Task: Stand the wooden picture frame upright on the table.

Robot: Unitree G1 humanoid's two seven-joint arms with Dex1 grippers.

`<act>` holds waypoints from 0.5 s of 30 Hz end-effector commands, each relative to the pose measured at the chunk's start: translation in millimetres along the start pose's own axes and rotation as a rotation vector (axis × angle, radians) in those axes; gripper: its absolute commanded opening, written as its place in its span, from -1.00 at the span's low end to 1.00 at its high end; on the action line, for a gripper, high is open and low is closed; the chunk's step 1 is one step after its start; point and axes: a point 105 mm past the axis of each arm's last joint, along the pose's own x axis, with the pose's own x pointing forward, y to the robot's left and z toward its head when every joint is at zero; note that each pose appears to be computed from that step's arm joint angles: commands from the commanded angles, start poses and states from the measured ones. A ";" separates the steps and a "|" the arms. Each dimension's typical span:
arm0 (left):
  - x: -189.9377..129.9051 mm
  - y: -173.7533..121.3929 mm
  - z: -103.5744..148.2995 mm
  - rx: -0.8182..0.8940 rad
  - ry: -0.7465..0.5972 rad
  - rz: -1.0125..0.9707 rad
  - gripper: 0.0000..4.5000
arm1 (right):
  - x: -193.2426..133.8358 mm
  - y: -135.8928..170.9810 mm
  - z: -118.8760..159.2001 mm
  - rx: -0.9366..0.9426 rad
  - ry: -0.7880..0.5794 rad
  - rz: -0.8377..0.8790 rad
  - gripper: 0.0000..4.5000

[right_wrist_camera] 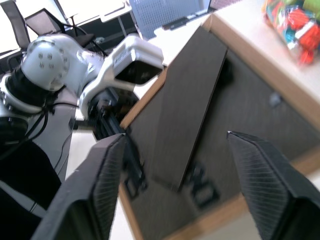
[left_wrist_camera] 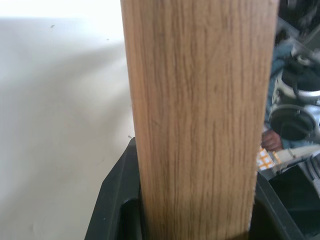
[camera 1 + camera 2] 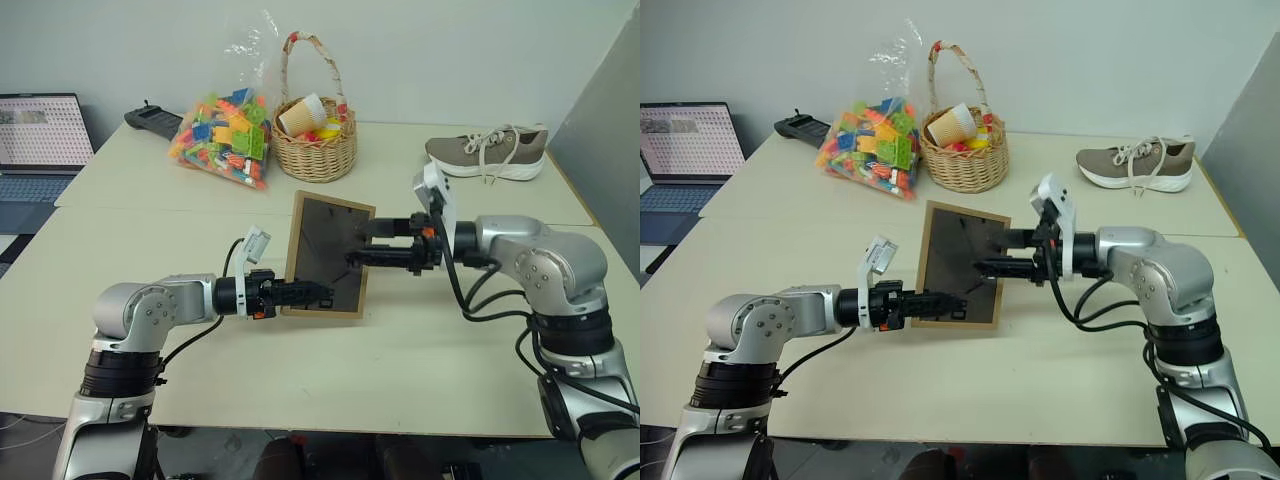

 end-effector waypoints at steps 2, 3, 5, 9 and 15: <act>1.6 -12.6 14.7 0.090 -0.021 -0.055 -0.45 | 24.8 1.5 8.4 -0.059 -0.008 0.008 1.00; 1.9 -12.4 14.5 0.089 -0.020 -0.055 -0.45 | 29.5 4.3 8.7 -0.064 -0.010 0.022 1.00; 2.4 -13.1 13.0 0.091 -0.015 -0.058 -0.45 | 36.4 10.0 10.7 -0.068 -0.021 0.050 1.00; 1.6 -12.5 11.5 0.077 -0.013 -0.056 -0.45 | 31.3 28.0 18.6 -0.012 -0.076 0.160 1.00; -4.0 -16.7 2.5 0.012 -0.009 -0.073 -0.45 | -17.3 37.7 7.5 0.080 -0.066 0.203 1.00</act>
